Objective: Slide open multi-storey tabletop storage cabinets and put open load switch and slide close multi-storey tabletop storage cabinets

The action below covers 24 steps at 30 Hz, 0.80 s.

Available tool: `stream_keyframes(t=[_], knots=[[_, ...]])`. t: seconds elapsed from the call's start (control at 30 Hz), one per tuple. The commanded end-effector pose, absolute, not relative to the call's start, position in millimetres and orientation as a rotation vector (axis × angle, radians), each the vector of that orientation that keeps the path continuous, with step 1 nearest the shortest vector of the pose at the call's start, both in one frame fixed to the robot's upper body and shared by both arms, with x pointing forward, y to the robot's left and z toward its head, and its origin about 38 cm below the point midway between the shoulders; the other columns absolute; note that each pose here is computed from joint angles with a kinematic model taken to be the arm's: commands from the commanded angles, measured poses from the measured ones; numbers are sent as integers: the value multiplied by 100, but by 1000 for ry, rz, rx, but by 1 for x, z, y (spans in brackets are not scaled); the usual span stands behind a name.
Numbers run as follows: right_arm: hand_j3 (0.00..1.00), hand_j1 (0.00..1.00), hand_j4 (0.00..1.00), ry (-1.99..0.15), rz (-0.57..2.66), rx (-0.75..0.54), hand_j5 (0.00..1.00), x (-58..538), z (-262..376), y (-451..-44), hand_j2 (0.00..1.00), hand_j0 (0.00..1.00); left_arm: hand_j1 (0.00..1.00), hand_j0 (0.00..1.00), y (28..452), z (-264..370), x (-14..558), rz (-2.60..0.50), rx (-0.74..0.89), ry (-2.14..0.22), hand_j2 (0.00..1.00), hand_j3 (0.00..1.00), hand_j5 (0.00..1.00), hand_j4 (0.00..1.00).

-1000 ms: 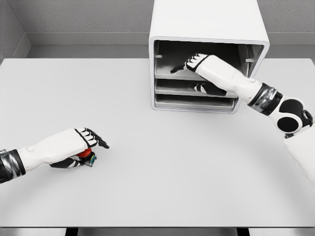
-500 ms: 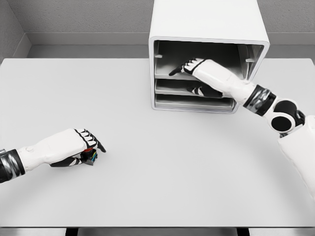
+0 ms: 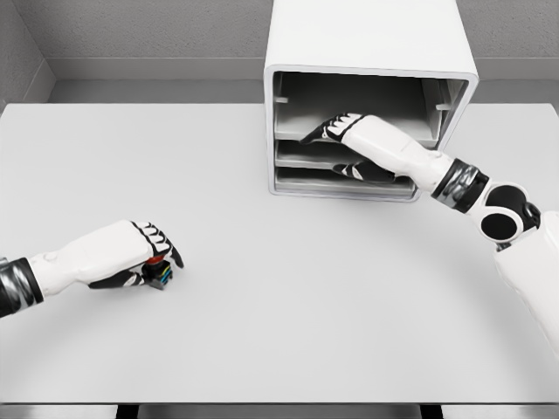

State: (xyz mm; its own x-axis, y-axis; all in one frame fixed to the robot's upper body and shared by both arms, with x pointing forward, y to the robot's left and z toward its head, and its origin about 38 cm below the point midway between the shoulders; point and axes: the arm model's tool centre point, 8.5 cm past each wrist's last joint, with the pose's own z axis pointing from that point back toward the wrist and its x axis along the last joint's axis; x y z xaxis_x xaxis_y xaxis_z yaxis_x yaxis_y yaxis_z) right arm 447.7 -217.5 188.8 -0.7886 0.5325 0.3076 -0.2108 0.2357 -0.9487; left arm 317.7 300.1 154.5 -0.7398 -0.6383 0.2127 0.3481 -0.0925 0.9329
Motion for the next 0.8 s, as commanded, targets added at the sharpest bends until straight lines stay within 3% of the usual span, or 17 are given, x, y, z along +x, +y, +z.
stream_keyframes(t=[0.0,0.47,0.77], knots=[[75,75,75,-1927,1608,-291,75,446,192,-217,75,75,52,52,300,156,318,-1891,322,-1522,52,52,52,52],[77,77,77,-1953,1677,-293,77,414,199,-223,77,77,33,33,300,161,322,-1891,339,-1534,33,33,33,33],[77,77,77,-1976,1683,-290,77,402,202,-222,77,77,33,33,301,173,329,-1883,370,-1564,33,33,33,33]])
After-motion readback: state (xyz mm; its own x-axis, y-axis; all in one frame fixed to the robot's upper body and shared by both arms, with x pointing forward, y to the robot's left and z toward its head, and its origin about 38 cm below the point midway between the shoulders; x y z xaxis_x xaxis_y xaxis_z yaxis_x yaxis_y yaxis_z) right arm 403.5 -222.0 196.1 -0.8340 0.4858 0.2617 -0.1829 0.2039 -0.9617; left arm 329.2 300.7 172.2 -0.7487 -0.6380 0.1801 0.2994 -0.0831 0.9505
